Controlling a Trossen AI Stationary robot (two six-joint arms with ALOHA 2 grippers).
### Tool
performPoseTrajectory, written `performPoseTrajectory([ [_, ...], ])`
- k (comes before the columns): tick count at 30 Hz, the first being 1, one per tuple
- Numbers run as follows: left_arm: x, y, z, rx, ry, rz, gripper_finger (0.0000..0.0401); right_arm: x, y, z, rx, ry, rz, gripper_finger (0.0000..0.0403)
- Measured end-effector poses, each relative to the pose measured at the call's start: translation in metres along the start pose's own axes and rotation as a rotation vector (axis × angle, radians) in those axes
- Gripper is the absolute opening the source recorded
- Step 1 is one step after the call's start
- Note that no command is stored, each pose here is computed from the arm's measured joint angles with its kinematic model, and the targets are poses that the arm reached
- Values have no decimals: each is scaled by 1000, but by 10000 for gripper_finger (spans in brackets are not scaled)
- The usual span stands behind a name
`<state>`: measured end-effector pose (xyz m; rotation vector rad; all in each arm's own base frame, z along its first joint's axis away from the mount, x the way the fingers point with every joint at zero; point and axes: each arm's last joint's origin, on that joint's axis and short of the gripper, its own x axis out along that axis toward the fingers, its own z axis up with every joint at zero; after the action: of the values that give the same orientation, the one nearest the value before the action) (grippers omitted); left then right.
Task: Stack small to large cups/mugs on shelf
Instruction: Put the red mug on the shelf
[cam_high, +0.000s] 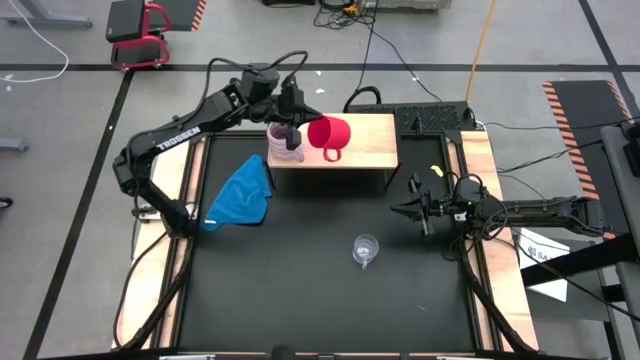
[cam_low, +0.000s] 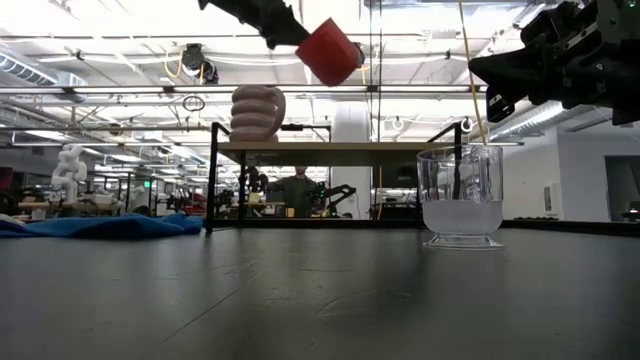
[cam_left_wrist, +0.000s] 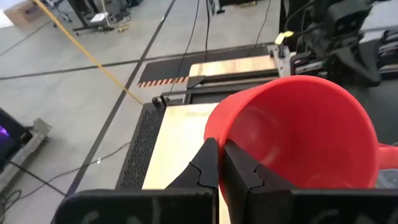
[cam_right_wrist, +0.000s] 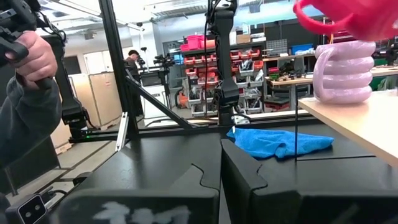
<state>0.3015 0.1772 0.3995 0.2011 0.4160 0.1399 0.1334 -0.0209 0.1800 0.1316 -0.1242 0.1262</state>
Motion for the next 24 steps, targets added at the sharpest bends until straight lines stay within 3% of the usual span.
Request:
performPoseTrajectory([
  [13, -10, 21, 20, -1, -9, 37, 3, 0, 0, -1, 2, 6, -1, 0],
  [16, -13, 25, 18, -5, 48, 2, 3, 0, 0, -1, 2, 6, -1, 0],
  [24, 13, 29, 13, 3, 181, -64, 3, 0, 0, -1, 2, 5, -1, 0],
])
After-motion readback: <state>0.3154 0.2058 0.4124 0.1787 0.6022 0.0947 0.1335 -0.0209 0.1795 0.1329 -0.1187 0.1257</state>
